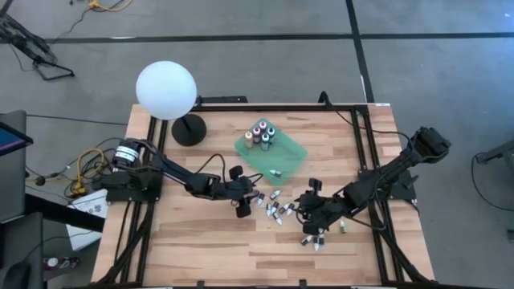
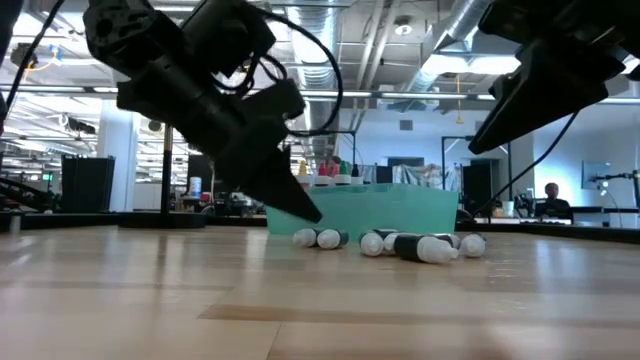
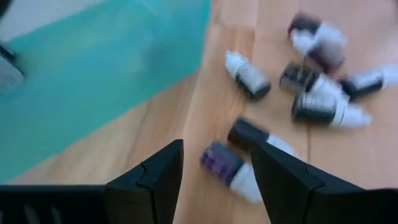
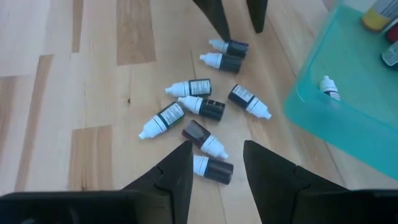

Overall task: Pick & Place food coloring
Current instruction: Put the small purple food coloring bottle into the green bin

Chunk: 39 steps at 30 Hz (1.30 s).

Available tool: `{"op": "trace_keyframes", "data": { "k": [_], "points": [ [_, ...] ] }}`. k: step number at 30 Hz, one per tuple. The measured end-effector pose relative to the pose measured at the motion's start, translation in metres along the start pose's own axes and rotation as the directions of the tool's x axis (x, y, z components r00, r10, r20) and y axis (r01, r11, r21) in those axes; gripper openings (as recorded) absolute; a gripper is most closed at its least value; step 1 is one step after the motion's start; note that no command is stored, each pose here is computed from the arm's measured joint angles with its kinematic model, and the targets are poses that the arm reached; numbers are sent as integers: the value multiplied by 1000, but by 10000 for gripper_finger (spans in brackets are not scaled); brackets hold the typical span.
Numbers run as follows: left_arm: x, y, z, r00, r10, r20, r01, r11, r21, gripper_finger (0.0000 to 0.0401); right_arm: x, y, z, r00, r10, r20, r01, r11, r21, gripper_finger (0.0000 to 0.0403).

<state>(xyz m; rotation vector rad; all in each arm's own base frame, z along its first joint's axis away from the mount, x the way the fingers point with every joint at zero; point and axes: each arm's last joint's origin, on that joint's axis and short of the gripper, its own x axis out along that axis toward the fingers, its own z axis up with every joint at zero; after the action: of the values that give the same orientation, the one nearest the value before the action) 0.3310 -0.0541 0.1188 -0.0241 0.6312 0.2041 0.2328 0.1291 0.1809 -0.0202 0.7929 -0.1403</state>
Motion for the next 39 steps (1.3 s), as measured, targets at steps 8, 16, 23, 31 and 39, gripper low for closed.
{"op": "trace_keyframes", "data": {
  "k": [8,16,23,31,39],
  "points": [
    [9,-2,-8,1000,-11,-7,11,1000,5,183,0,0,0,1000,1,0,-1,1000,0,134],
    [9,-1,-12,999,13,-46,-12,1000,21,162,0,0,0,1000,2,-2,-2,1000,-1,134],
    [9,0,-14,998,17,-63,-15,999,39,127,0,0,0,1000,3,-2,-3,1000,-2,133],
    [9,0,-13,998,16,-57,-11,997,80,103,0,0,0,1000,4,-2,-4,1000,-2,134],
    [9,0,-13,998,17,-57,-11,996,92,68,0,0,0,1000,5,-2,-5,1000,-1,134]
  ]
}}
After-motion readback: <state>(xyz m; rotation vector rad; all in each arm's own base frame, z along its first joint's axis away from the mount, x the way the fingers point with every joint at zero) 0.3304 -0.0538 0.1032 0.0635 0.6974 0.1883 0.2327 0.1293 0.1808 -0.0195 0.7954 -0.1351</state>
